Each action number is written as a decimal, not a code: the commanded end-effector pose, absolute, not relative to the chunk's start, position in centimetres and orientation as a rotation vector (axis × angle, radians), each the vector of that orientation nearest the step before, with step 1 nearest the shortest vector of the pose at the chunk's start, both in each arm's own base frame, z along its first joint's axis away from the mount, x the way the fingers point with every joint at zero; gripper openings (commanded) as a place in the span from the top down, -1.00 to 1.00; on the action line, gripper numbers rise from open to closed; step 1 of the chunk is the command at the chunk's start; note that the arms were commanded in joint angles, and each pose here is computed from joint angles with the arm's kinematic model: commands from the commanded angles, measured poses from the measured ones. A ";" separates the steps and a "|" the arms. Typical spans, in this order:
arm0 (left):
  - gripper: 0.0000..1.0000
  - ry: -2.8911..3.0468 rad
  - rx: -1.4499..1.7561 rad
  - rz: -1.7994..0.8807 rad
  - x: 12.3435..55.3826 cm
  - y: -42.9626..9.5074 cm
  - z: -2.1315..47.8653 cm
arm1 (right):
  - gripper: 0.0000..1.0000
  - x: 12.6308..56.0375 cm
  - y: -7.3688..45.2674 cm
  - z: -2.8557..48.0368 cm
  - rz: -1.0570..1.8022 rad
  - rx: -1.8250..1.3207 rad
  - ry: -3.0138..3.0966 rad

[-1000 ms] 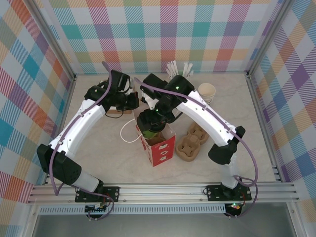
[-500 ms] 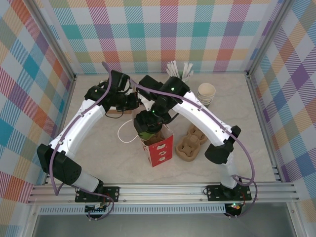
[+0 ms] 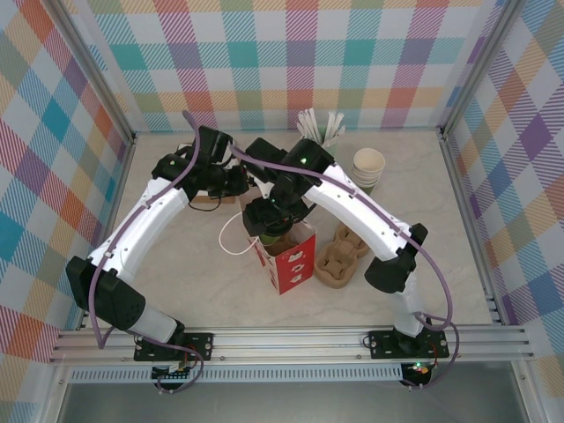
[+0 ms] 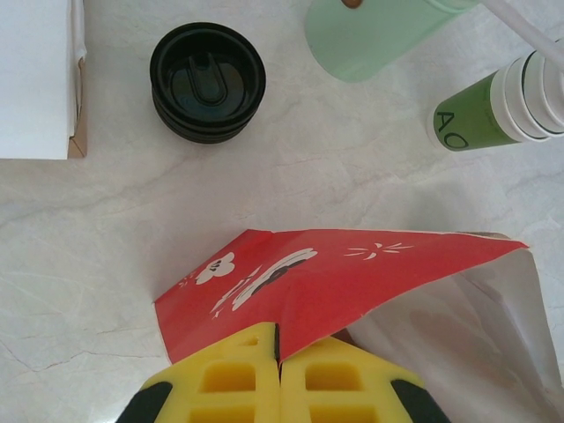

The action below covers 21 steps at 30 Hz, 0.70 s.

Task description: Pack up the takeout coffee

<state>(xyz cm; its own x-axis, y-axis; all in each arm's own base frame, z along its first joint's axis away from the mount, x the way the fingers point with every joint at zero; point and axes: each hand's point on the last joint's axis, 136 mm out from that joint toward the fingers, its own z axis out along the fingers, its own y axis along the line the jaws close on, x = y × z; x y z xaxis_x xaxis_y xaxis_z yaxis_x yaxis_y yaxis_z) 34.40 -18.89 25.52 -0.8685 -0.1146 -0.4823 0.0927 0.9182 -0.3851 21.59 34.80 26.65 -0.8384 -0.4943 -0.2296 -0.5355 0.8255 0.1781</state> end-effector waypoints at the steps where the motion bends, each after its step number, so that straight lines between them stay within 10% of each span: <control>1: 0.95 2.566 0.020 -0.555 33.4 -19.0 25.6 | -0.50 19.7 30.7 24.9 0.104 -0.825 2.985; 21: 0.94 2.554 0.037 -0.574 33.0 -19.1 25.6 | -0.49 20.1 32.0 28.6 0.367 -0.776 2.878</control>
<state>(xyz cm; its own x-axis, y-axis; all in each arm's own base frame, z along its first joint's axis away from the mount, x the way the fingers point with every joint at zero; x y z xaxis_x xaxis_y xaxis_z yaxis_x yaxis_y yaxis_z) 34.06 -18.81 25.67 -0.8587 -0.1008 -0.5025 0.1168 0.9162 -0.3834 21.99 33.11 27.30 -0.8540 -0.4610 -0.2412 -0.5035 0.8490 0.1600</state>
